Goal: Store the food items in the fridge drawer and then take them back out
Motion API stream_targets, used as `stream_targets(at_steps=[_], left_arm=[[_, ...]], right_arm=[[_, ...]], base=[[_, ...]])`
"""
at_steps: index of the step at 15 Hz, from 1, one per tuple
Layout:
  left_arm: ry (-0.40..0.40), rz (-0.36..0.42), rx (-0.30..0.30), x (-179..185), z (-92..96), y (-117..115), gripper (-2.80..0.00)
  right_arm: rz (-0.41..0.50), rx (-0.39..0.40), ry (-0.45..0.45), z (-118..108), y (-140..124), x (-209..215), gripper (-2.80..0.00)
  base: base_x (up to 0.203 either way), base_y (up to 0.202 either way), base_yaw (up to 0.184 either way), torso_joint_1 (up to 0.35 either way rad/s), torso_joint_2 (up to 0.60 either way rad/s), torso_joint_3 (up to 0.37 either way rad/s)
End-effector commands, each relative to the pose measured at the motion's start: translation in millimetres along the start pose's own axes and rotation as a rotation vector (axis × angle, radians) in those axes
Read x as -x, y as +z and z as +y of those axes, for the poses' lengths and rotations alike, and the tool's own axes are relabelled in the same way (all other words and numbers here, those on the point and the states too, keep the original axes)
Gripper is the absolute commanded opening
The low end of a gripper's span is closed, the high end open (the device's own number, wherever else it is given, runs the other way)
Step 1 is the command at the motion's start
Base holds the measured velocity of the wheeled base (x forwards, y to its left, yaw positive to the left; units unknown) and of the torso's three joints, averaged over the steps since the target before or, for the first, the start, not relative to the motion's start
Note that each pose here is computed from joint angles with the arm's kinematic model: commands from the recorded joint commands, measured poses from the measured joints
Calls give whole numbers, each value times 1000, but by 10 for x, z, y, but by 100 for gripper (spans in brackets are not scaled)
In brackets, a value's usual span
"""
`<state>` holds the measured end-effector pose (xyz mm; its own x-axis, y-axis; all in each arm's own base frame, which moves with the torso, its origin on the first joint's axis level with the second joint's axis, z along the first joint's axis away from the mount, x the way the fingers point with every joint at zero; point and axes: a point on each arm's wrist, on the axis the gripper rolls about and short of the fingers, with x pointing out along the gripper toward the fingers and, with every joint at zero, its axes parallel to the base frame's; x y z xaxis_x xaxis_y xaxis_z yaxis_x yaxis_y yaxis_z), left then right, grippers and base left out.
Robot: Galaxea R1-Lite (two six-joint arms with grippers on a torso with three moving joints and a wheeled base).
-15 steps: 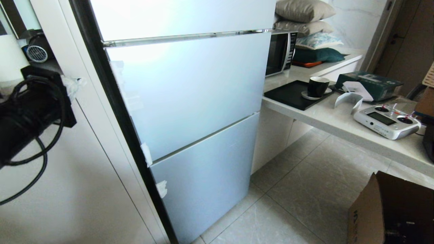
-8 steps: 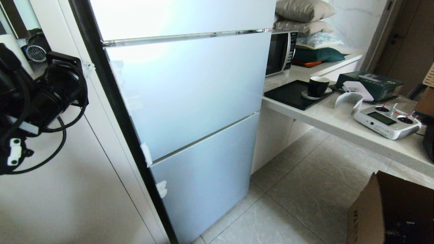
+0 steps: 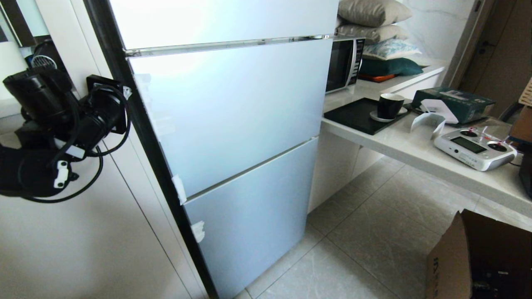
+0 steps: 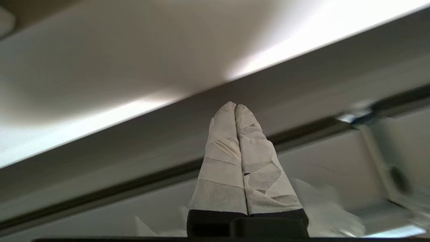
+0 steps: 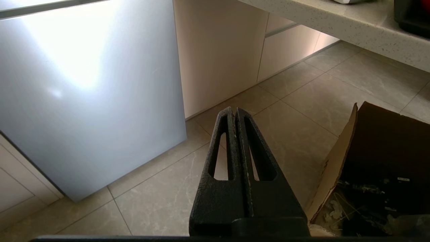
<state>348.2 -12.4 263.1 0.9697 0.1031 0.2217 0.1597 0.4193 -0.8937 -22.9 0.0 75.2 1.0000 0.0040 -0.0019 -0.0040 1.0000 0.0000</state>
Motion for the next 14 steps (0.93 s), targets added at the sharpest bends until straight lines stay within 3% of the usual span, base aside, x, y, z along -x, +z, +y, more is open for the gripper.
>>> stream_targets(at_steps=[1, 6, 14], left_arm=[[4, 1, 8, -14, 23, -22, -280], [-29, 52, 22, 200, -151, -127, -280], [-17, 121, 30, 309, -137, -298, -280]], right_arm=[[1, 0, 1, 0, -1, -1, -280], [3, 0, 1, 0, -2, -1, -280], [2, 0, 1, 0, -2, -1, -280]], base=[[0, 0, 0, 0, 0, 0], [0, 0, 0, 0, 0, 0], [0, 0, 0, 0, 0, 0]])
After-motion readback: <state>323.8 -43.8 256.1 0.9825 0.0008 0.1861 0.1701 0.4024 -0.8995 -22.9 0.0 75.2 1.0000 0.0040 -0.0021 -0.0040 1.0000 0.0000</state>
